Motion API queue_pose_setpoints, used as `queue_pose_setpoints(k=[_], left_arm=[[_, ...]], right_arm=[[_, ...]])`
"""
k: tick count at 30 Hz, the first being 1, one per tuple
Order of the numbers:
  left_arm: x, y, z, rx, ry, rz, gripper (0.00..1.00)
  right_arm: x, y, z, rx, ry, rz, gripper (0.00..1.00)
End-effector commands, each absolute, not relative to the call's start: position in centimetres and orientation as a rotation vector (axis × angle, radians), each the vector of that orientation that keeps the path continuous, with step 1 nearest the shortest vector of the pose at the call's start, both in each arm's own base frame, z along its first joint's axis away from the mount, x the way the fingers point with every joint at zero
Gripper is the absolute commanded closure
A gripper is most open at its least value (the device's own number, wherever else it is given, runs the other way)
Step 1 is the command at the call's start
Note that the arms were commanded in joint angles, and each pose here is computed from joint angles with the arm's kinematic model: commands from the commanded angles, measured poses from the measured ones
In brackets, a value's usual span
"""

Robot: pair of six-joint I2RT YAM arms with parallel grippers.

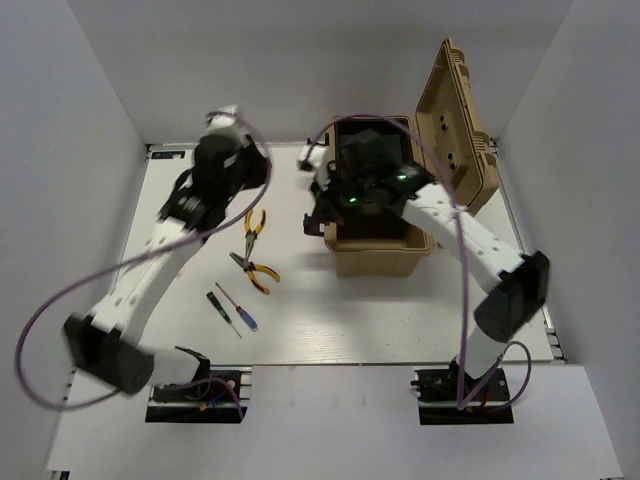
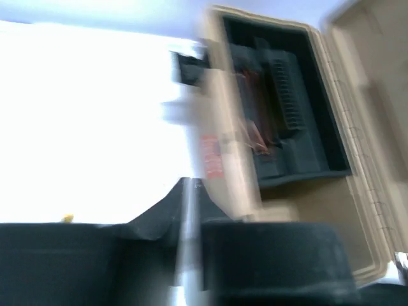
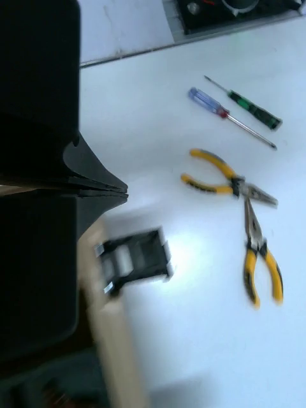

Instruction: Sort the tools into containers

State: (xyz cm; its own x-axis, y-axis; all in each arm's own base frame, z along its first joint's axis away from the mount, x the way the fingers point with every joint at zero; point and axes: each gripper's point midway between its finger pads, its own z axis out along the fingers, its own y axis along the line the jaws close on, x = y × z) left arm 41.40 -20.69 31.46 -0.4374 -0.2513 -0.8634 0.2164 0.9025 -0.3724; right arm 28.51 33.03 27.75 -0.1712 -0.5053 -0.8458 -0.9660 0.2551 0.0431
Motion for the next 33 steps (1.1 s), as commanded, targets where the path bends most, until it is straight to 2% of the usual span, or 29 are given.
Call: queue_pose_setpoints(k=[1,2,3,4,7,12,16,18,32,33], left_arm=[[37.0,-12.4,28.0,-0.179,1.988,-0.225,0.54],[35.5,-11.3,25.1,-0.195,2.042,-0.179,0.41],[34.2,-9.2,24.2,-0.251,2.060,-0.092,0.32],[33.0,-8.0,23.8,-0.284,2.062,-0.052,0.22],[28.5,-2.8,23.7,-0.480,2.020,0.115,0.12],[22.8,1.8,26.2,-0.624,1.819,0.134,0.11],[21.0,3.1,24.6,-0.647,1.775,0.158,0.11],[20.7,3.4,24.2,-0.655,1.761,0.158,0.11],[19.8,3.9,24.9,-0.687,1.716,0.126,0.11],[19.8,3.9,24.9,-0.687,1.716,0.126,0.11]], right_arm=[[25.5,37.8,25.1,-1.525,1.781,0.853,1.00],[25.9,39.1,24.9,-1.528,1.787,0.795,0.95],[26.2,40.1,23.5,-1.516,1.834,0.782,0.85],[25.6,41.1,23.2,-1.533,1.834,0.777,0.71],[26.4,43.5,20.9,-1.529,1.884,0.700,0.61],[27.3,46.8,15.3,-1.568,1.964,0.616,0.60],[28.0,48.1,11.2,-1.591,1.998,0.534,0.53],[28.2,48.5,10.4,-1.594,1.992,0.501,0.50],[28.1,49.6,3.2,-1.634,2.072,0.427,0.48],[28.0,49.6,3.0,-1.636,2.075,0.427,0.51]])
